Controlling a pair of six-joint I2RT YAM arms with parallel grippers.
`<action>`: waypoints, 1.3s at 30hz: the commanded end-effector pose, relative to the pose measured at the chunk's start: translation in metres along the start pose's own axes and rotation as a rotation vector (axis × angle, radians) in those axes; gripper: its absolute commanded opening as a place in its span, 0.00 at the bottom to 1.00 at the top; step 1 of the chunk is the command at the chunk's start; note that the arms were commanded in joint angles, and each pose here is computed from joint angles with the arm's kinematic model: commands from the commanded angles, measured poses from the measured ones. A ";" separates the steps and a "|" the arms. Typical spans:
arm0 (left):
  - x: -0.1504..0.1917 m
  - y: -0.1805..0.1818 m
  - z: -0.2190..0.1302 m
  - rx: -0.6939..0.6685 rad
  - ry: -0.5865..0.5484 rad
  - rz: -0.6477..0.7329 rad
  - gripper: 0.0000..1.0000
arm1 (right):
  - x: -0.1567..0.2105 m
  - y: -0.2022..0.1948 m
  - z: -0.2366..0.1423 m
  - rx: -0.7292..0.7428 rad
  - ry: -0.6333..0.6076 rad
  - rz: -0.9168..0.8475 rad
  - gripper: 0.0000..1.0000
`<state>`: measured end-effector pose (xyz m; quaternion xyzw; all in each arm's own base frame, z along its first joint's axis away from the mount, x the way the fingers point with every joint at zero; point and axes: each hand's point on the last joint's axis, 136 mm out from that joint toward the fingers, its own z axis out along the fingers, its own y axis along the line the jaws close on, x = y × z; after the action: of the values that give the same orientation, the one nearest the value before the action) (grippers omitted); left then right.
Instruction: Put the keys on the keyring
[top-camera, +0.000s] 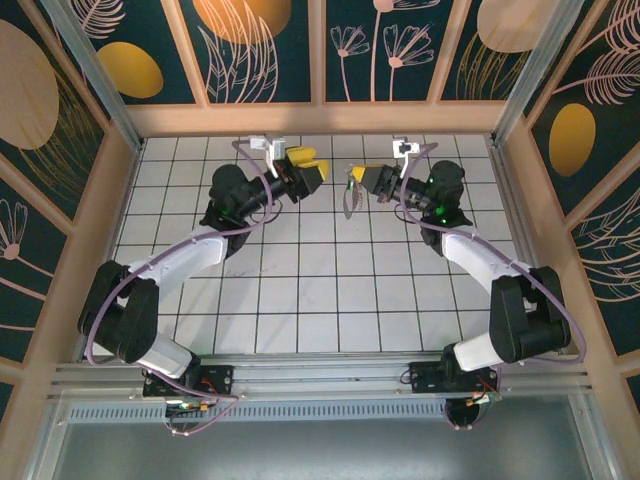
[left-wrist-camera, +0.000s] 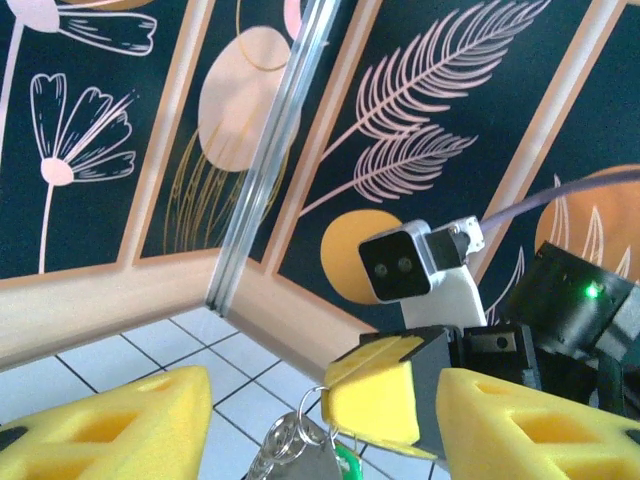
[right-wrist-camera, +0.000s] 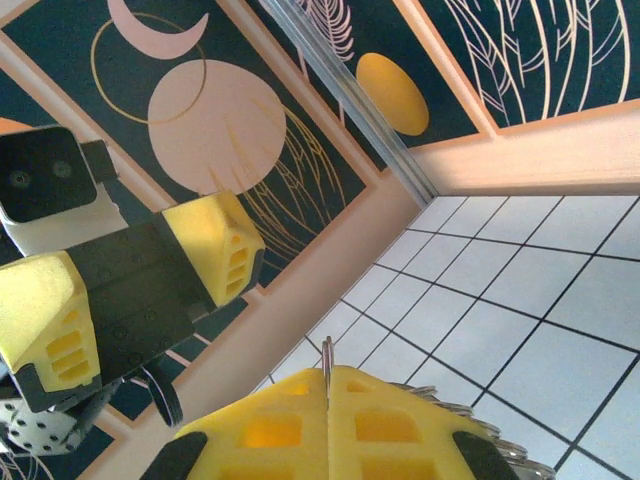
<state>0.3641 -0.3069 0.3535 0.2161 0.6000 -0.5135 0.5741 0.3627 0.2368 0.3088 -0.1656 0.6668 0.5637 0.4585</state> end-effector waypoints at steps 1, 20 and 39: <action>0.021 0.001 0.010 0.076 0.156 0.014 0.61 | -0.010 0.004 0.002 -0.050 0.034 -0.054 0.00; 0.052 0.034 0.037 0.236 0.290 -0.173 0.56 | -0.007 -0.008 0.017 -0.091 0.134 -0.064 0.00; 0.055 0.028 0.038 0.303 0.278 -0.240 0.52 | -0.007 -0.005 0.023 -0.112 0.140 -0.061 0.00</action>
<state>0.3954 -0.3448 0.2897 0.2823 0.6316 -0.6152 0.3781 0.3802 0.2486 0.2923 -0.2204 0.6835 0.5705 0.3985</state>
